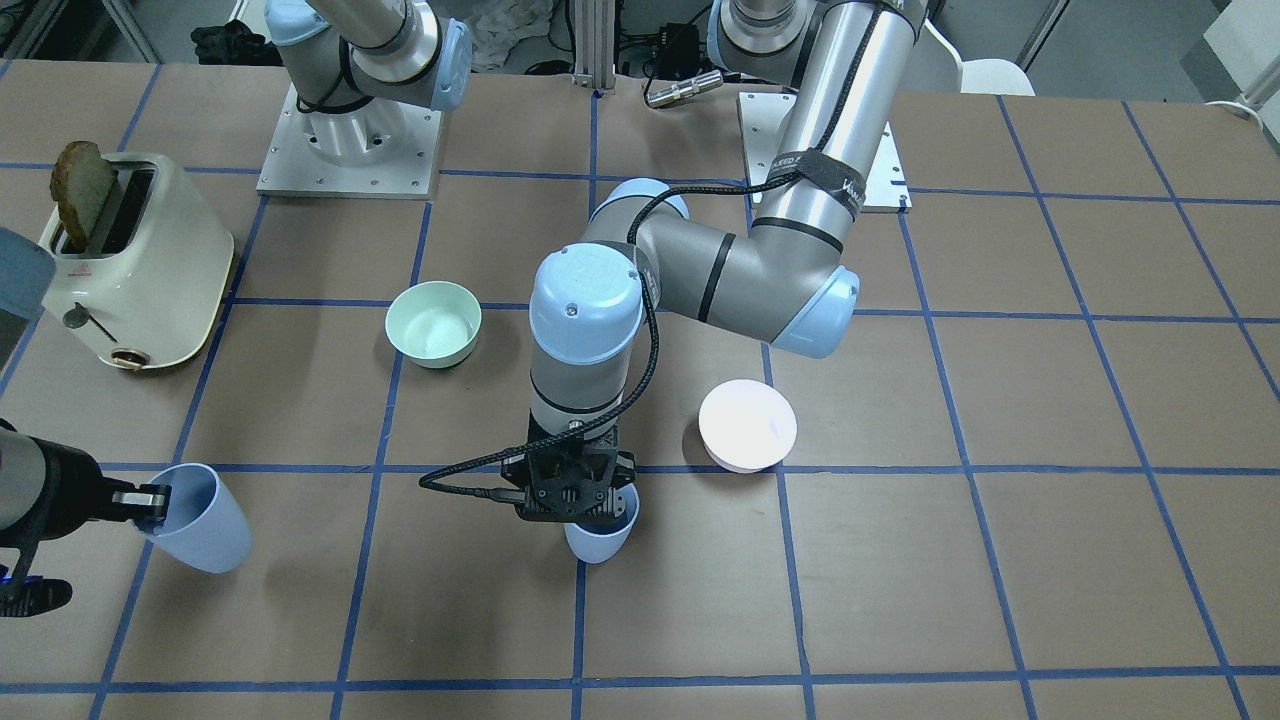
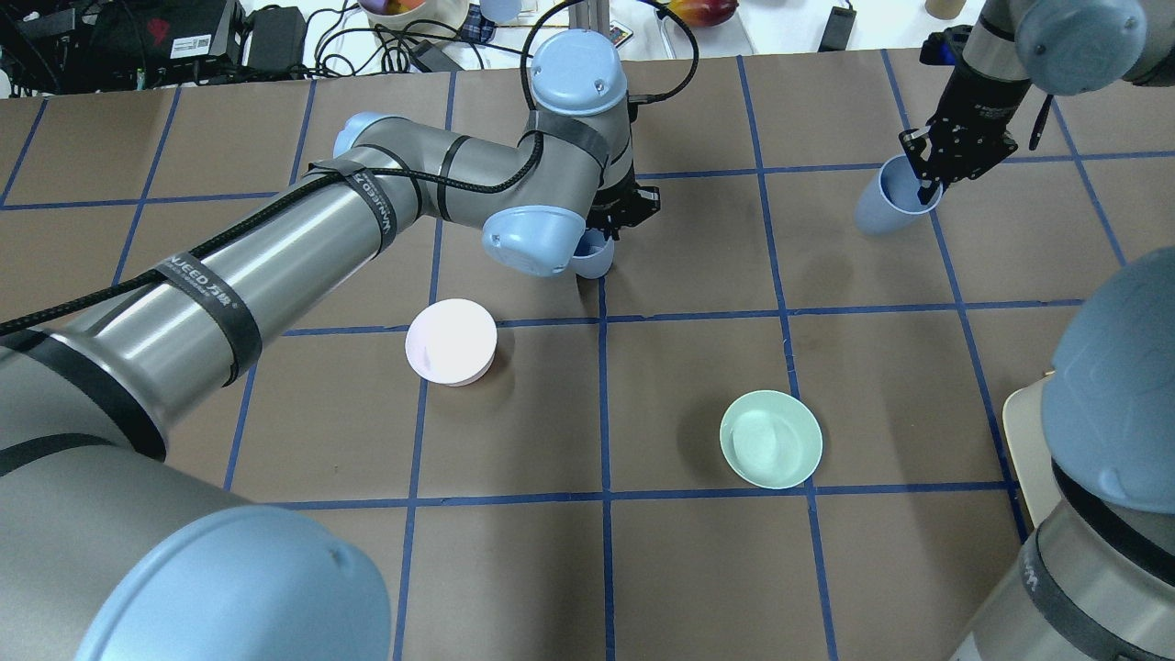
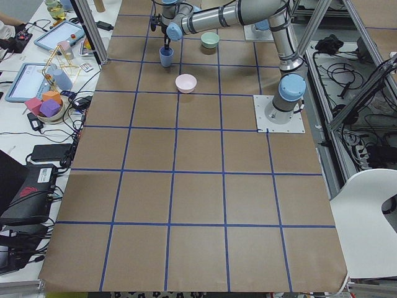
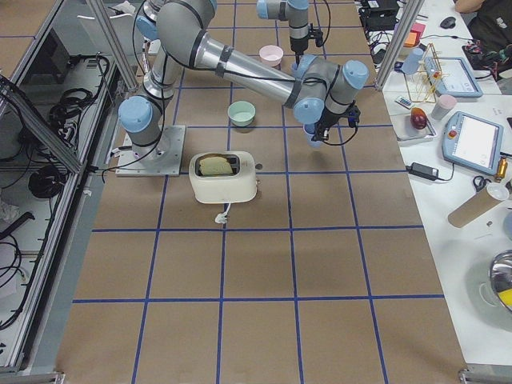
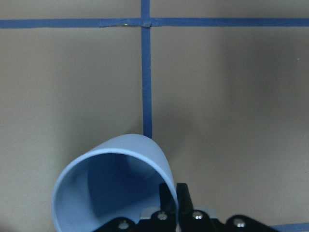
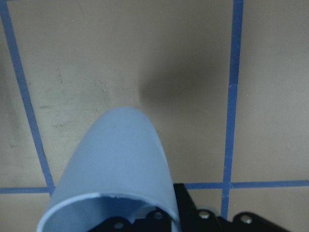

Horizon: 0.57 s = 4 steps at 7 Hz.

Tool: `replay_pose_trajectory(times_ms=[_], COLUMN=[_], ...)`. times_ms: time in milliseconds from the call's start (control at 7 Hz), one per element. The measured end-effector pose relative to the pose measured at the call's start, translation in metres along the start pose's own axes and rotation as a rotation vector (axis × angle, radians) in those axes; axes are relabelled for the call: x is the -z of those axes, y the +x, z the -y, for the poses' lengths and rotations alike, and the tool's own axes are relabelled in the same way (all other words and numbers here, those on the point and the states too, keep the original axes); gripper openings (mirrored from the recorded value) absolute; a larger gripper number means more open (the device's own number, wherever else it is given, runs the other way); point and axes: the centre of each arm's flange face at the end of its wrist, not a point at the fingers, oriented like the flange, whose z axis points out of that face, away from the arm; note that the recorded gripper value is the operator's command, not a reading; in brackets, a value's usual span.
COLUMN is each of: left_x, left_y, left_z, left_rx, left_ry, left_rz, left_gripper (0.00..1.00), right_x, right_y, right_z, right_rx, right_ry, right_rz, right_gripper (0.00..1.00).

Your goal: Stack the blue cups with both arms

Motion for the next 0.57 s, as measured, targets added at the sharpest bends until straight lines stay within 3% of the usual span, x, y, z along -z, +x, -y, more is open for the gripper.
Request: replay_pose_trajectory(times_ms=[286,571], left_x=[0.011,0.049], left_y=[-0.003,-0.03], left_z=[0.004,0.019], left_rx=[0.052,0.104], left_ry=[0.014,0.036], left_rz=[-0.018,-0.052], left_gripper=[1.0,1.0], right_x=[0.028,0.046], right_y=[-0.038,-0.099], right_z=[-0.015,-0.037], right_rx=[-0.039,-0.069], right_ry=[-0.029,-0.042], right_rz=[0.006,0.006], right_gripper=[0.0,0.0])
